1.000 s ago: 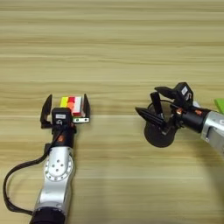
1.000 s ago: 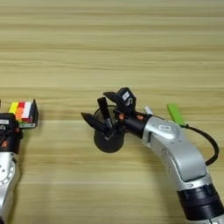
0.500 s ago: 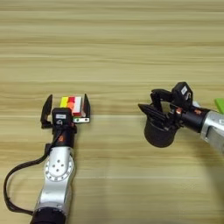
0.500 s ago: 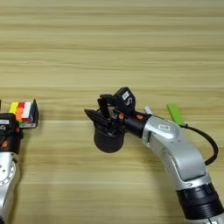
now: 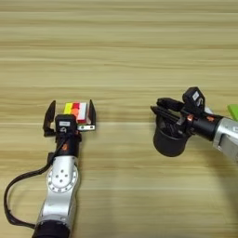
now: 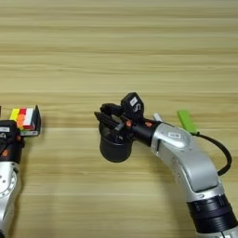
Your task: Move the objects on the table
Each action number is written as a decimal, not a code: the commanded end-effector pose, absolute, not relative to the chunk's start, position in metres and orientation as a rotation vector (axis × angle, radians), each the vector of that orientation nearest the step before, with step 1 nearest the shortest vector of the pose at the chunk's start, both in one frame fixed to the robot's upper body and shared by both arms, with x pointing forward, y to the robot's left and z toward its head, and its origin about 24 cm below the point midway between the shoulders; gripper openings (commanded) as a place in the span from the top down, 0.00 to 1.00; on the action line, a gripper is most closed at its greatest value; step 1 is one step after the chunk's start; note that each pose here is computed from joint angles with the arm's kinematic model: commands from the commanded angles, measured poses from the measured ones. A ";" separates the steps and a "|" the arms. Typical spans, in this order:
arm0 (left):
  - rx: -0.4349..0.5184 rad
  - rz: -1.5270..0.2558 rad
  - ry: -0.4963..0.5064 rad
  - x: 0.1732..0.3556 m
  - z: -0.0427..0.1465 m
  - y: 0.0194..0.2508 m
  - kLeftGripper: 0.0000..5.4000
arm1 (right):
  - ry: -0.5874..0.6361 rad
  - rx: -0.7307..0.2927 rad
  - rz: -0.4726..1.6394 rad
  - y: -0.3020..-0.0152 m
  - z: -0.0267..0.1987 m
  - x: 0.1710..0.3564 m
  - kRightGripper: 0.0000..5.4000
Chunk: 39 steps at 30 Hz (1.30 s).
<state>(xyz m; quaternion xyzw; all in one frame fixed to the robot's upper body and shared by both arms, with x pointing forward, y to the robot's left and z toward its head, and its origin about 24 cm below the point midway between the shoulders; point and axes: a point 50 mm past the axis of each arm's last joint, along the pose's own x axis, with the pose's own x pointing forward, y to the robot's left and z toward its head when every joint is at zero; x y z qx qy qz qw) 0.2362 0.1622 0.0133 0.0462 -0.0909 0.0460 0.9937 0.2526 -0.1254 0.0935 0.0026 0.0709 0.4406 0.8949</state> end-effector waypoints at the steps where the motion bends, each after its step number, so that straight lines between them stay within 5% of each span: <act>1: 0.105 0.092 -0.172 0.236 0.013 0.162 0.00 | 0.149 0.001 0.908 -0.126 0.095 0.255 0.78; 27: 0.101 0.094 -0.169 0.238 0.012 0.160 0.00 | 0.042 0.044 0.933 -0.124 0.129 0.247 0.78; 39: 0.101 0.094 -0.169 0.238 0.012 0.160 0.00 | -0.106 0.034 0.879 -0.136 0.163 0.250 0.78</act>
